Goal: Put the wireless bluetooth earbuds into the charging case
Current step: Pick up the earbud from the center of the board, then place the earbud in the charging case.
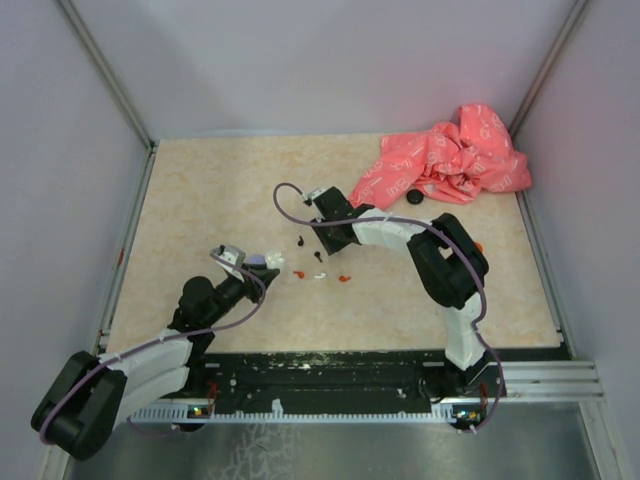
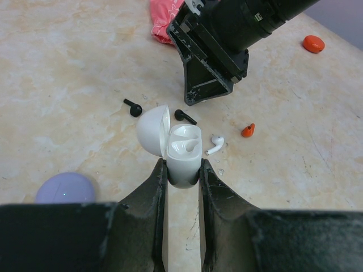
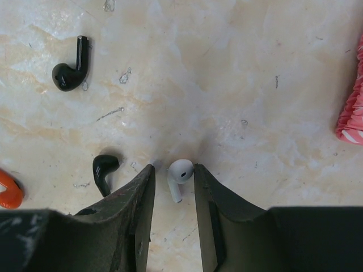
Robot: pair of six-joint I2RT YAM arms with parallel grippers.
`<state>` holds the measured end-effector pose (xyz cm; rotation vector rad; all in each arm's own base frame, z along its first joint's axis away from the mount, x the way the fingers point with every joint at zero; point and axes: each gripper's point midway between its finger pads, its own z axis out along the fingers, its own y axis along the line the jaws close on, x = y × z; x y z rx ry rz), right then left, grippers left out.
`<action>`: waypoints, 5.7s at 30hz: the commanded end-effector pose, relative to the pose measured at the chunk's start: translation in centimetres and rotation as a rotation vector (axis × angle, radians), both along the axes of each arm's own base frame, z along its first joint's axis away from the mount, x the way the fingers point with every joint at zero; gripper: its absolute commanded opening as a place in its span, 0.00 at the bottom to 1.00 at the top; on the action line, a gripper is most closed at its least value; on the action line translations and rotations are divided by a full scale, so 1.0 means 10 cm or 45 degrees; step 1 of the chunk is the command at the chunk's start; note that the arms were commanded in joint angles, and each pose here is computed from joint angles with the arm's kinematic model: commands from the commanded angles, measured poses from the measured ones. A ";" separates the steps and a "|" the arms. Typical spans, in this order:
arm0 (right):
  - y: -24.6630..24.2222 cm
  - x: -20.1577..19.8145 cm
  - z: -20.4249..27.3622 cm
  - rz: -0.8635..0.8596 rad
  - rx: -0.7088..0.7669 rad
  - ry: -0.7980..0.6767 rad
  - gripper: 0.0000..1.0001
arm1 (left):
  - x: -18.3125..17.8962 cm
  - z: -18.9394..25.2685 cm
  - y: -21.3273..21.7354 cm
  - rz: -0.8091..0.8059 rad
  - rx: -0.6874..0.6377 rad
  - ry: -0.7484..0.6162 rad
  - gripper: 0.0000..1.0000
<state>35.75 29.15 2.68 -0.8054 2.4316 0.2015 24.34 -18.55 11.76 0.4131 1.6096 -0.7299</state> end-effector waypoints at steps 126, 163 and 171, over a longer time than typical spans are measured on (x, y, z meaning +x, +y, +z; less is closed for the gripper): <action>0.63 -1.82 2.86 0.849 1.287 -0.749 0.10 | -0.67 1.77 -0.61 -0.747 -0.431 -0.633 0.01; 0.66 -1.82 2.87 0.833 1.197 -0.592 0.33 | -0.63 1.56 -0.65 -0.765 -0.243 -0.585 0.01; 0.69 -1.87 2.89 0.901 1.122 -0.511 0.34 | -0.68 1.48 -0.73 -0.870 -0.192 -0.557 0.01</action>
